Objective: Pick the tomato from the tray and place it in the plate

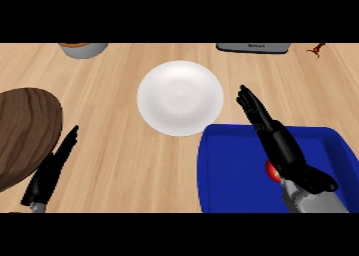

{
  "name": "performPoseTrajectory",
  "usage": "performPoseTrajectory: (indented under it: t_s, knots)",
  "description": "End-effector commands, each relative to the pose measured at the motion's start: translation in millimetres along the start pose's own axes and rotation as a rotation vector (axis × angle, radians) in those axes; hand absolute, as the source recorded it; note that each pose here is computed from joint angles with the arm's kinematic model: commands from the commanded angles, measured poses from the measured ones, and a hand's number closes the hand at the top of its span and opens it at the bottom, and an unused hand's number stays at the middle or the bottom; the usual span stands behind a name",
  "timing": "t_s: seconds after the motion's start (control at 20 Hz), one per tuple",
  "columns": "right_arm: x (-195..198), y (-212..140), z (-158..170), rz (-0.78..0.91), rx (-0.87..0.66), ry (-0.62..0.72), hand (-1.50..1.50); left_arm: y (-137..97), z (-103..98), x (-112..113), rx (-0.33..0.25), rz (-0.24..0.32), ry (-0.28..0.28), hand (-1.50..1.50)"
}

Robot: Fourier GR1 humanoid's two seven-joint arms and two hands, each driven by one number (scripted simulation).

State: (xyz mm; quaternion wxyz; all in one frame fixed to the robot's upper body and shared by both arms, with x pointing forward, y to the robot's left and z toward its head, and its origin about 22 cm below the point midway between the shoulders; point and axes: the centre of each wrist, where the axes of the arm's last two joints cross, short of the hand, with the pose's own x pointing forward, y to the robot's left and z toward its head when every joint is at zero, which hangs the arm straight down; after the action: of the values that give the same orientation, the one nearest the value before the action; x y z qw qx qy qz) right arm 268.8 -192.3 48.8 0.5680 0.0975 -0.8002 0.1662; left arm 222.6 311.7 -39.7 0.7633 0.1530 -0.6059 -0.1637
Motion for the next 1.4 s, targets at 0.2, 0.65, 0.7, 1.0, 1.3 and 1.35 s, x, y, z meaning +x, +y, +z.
performPoseTrajectory:
  t_s: [0.2,0.65,0.7,1.0,1.3,1.35]
  knots:
    - [34.8,23.3,-39.1,-0.215,0.060,0.132,-1.50,11.6,-39.7,90.7,0.079,0.119,-0.228,0.00]
    - [-34.8,26.8,65.6,0.269,0.164,0.222,-1.50,-1.7,-49.7,109.5,0.043,0.177,-0.210,0.00]
    - [-44.8,6.1,82.1,0.333,0.180,0.201,-1.50,-29.5,-56.6,117.9,0.071,0.178,-0.205,0.00]
    - [-12.1,-21.6,97.3,0.584,0.112,0.056,-1.50,-5.0,-57.2,124.3,0.072,0.183,-0.201,0.00]
    - [51.3,-65.7,66.4,0.759,0.116,0.149,-1.50,3.9,-50.5,110.8,0.056,0.172,-0.207,0.00]
    - [66.2,-74.8,67.8,0.789,0.147,0.188,-1.50,-15.9,-55.2,111.3,0.055,0.181,-0.203,0.00]
